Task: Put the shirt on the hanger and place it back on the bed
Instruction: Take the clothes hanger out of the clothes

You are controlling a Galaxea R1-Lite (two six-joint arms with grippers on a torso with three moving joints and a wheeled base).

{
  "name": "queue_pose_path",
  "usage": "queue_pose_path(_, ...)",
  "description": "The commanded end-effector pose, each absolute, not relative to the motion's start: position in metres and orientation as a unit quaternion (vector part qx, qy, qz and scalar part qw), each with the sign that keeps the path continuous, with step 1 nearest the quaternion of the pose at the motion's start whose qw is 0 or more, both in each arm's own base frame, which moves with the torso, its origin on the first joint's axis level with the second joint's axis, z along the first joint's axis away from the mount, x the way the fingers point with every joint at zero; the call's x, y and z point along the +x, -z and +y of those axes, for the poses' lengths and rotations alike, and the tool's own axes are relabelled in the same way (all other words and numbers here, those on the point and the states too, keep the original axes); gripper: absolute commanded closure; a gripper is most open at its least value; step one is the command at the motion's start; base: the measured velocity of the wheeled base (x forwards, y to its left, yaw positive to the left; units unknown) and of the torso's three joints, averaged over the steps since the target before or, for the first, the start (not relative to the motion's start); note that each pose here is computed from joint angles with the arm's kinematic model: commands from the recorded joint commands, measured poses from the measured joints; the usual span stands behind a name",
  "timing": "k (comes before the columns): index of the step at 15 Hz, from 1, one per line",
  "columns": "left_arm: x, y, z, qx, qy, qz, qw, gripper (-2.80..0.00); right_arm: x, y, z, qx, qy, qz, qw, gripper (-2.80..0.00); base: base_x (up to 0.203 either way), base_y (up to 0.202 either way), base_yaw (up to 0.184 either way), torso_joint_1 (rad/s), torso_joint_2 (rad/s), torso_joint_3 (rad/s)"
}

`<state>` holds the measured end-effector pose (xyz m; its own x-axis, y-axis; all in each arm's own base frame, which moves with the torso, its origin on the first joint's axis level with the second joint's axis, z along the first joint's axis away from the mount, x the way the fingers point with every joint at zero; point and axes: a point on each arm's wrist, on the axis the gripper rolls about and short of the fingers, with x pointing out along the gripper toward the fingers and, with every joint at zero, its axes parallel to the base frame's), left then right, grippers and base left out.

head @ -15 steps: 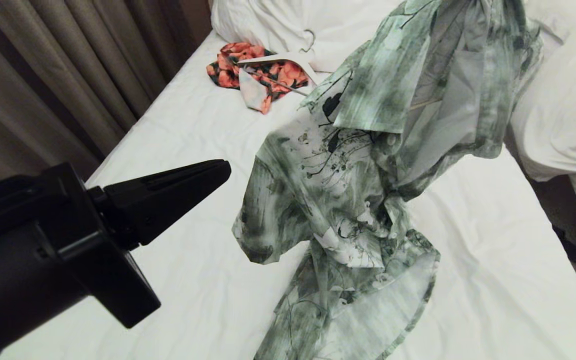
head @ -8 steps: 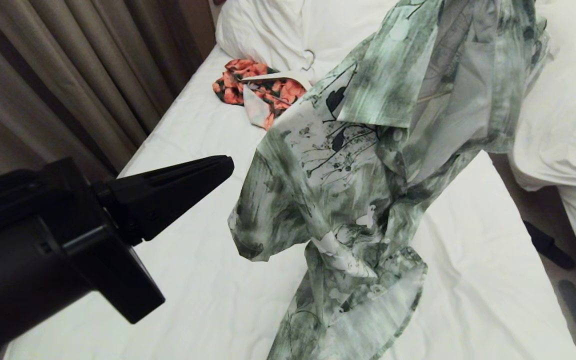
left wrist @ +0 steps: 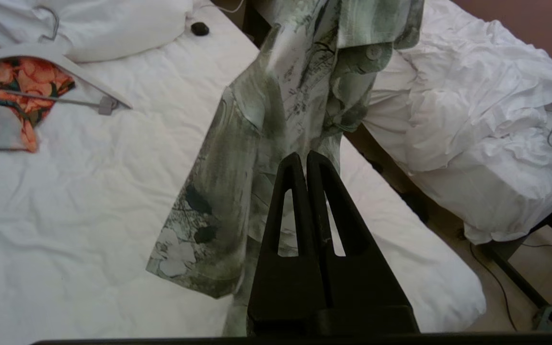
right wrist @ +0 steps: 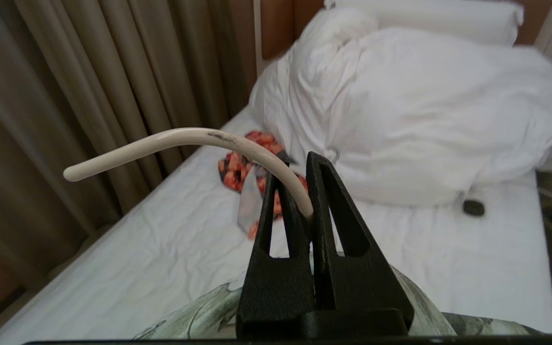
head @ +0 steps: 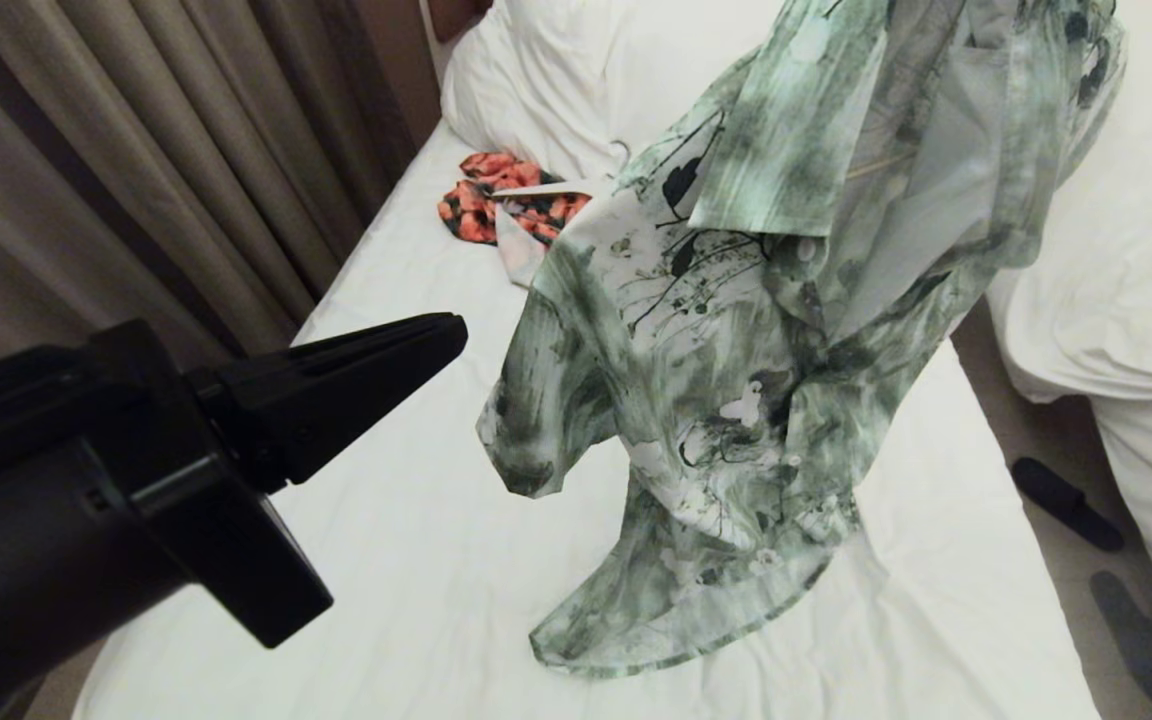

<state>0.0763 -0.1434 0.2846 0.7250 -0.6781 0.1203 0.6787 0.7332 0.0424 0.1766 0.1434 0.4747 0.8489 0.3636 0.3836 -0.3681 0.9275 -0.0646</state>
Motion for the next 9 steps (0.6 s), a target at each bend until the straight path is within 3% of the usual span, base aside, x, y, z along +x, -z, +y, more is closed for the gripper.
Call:
queue_pose_path(1, 0.0765, -0.2845, -0.144, -0.003, 0.364, -0.064, 0.929, 0.0, 0.1754, -0.4763, 0.1425, 0.003, -0.188, -0.205, 0.961, 0.0, 0.0, 0.0, 0.0, 0.234, -0.6, -0.379)
queue_pose_path(5, 0.0765, -0.2848, -0.144, -0.004, 0.364, -0.066, 0.929, 0.0, 0.1705, -0.4801, 0.1399, -0.006, -0.186, -0.22, 0.958, 0.0, 0.0, 0.0, 0.0, 0.239, -0.6, -0.362)
queue_pose_path(9, 0.0759, -0.2862, -0.1428, -0.005, 0.364, -0.069, 0.929, 0.0, 0.1705, -0.48, 0.1402, -0.007, -0.185, -0.22, 0.958, 0.0, 0.0, 0.0, 0.0, 0.16, -0.39, -0.229)
